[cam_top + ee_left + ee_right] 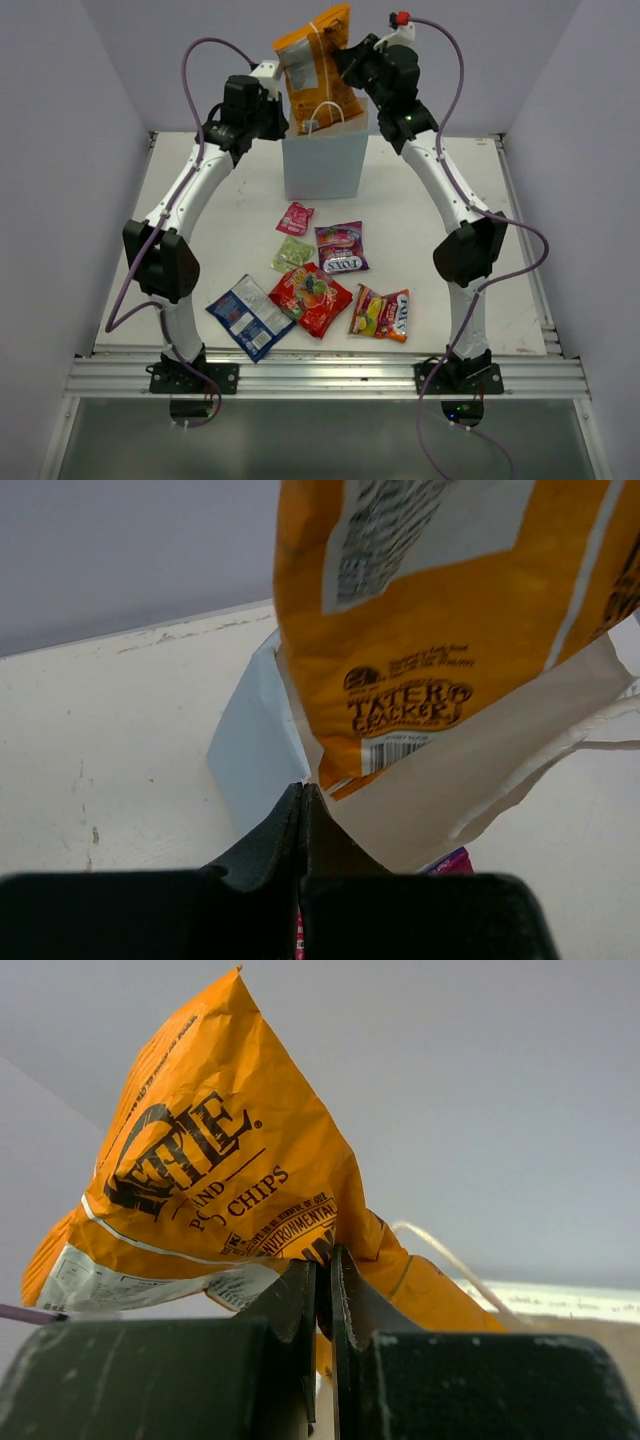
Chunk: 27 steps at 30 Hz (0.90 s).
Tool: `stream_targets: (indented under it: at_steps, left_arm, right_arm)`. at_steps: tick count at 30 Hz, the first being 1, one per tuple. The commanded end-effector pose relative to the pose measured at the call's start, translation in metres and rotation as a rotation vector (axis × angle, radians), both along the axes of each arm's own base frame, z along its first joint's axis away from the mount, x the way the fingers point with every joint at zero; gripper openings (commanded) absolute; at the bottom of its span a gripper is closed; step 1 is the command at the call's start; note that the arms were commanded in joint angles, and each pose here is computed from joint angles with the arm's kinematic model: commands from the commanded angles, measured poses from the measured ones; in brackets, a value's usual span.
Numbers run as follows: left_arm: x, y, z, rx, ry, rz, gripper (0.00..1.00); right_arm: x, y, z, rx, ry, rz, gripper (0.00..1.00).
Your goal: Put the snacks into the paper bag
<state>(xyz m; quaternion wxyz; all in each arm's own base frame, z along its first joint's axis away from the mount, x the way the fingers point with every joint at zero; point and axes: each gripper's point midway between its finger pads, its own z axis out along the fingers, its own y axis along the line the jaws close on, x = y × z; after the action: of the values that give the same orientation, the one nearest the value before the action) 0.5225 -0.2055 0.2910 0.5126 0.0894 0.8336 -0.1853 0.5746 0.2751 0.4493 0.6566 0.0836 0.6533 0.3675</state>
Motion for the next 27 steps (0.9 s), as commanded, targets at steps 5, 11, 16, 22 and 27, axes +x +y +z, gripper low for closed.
stream_targets:
  at_steps: [5, 11, 16, 22, 27]
  left_arm:
    - [0.006, 0.000, 0.018, -0.025, -0.043, 0.035, 0.00]
    - [0.011, 0.003, 0.015, -0.019, -0.040, 0.057, 0.00]
    - [0.013, 0.005, 0.013, -0.012, -0.038, 0.074, 0.00]
    - [0.014, 0.009, 0.007, 0.000, -0.026, 0.089, 0.00]
    - [0.013, 0.013, 0.010, 0.005, -0.034, 0.108, 0.00]
  right_arm:
    - [-0.029, -0.001, 0.010, -0.020, -0.034, 0.025, 0.00]
    - [-0.043, -0.007, 0.011, -0.096, -0.052, 0.031, 0.64]
    - [-0.087, -0.025, 0.046, -0.259, -0.106, 0.058, 0.65]
    - [-0.135, -0.052, -0.004, -0.511, -0.009, 0.088, 0.76]
    - [-0.208, -0.042, -0.127, -0.691, 0.224, 0.359, 0.78]
